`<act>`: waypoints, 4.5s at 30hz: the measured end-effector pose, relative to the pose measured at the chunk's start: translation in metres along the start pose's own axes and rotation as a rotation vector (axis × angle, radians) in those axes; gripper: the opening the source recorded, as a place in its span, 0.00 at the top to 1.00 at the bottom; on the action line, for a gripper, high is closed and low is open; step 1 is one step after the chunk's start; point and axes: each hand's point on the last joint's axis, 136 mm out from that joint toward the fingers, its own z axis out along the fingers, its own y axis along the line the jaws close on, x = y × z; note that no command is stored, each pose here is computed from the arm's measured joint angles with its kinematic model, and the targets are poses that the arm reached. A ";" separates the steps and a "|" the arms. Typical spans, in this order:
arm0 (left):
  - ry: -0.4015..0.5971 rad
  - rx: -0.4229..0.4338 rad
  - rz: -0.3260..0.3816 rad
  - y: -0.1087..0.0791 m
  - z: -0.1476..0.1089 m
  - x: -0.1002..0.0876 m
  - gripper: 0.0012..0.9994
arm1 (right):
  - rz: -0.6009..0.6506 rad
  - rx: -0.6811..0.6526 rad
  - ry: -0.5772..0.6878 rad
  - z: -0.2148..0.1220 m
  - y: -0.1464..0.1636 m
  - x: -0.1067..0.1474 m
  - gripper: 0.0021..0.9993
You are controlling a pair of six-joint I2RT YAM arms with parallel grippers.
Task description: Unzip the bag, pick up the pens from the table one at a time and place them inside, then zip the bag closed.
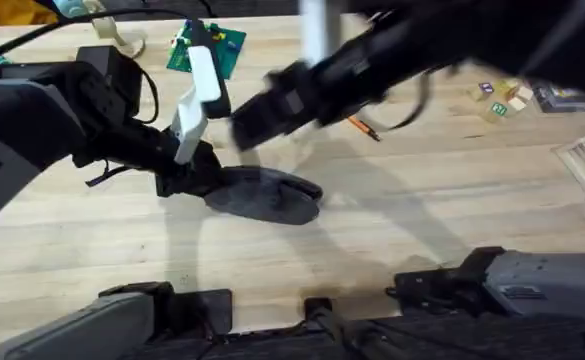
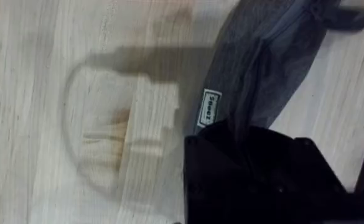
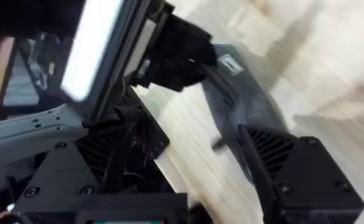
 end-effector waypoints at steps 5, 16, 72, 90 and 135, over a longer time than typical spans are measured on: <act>-0.001 0.000 0.000 0.000 0.000 0.000 0.96 | 0.040 0.091 -0.106 -0.065 -0.025 -0.010 0.00; -0.002 0.000 0.000 0.000 0.000 0.000 0.96 | -0.007 0.225 -0.364 -0.157 -0.027 -0.008 0.00; -0.046 -0.041 0.032 0.011 0.000 -0.009 0.96 | 0.184 0.162 0.095 -0.035 0.013 0.045 0.00; -0.061 -0.044 0.036 0.012 -0.001 -0.012 0.96 | 0.704 0.309 0.134 0.000 -0.021 0.050 0.00; -0.065 -0.047 0.039 0.013 -0.001 -0.013 0.96 | 0.982 0.596 0.093 0.060 -0.045 0.072 0.15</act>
